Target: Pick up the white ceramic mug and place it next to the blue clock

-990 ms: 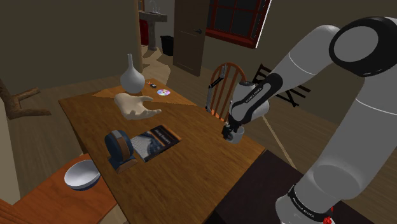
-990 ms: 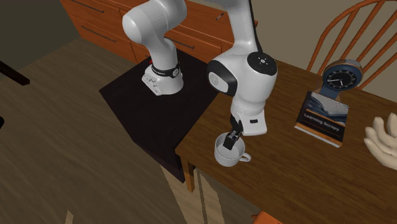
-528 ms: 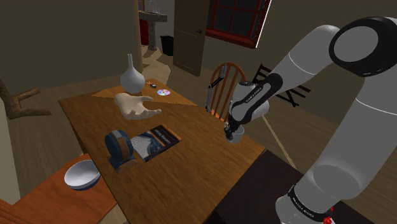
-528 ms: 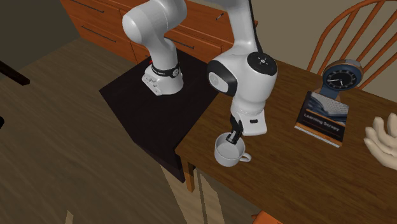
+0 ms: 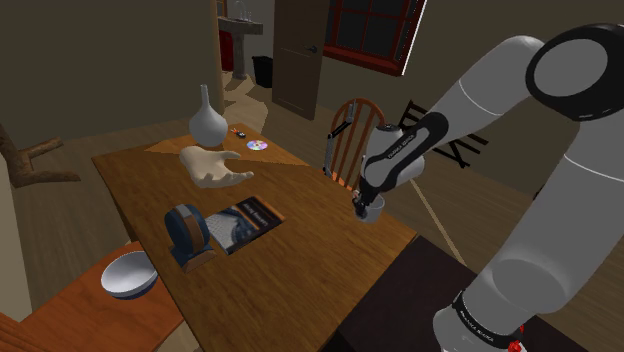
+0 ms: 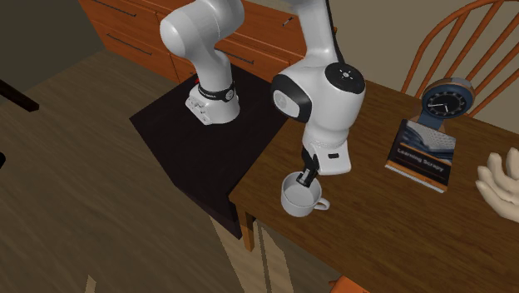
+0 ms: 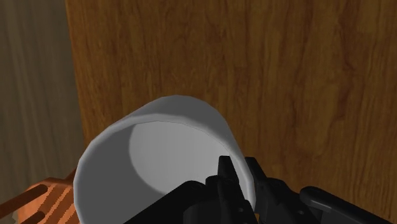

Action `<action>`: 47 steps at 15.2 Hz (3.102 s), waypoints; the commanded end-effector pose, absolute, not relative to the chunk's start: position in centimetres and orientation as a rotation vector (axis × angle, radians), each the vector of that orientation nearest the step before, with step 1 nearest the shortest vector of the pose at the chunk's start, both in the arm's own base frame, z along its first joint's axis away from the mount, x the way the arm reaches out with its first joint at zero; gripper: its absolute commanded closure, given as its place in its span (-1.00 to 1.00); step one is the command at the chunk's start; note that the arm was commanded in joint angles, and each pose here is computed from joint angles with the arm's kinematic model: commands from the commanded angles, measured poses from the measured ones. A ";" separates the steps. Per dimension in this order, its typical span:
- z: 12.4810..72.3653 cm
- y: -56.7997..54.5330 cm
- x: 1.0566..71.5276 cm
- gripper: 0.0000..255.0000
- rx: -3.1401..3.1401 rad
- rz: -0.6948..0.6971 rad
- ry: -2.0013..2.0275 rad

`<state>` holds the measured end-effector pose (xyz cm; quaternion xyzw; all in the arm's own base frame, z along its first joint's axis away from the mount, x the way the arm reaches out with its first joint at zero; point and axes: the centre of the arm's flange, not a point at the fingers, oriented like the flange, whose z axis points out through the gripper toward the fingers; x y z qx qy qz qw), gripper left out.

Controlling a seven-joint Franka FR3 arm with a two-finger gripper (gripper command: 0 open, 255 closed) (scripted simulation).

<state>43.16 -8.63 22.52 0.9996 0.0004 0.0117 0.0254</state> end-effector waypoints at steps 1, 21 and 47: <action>23.5 -8.6 43.1 1.00 3.091 0.036 0.001; 34.1 -8.6 43.1 1.00 3.091 0.036 0.001; 46.1 -4.7 43.6 1.00 3.091 0.036 0.001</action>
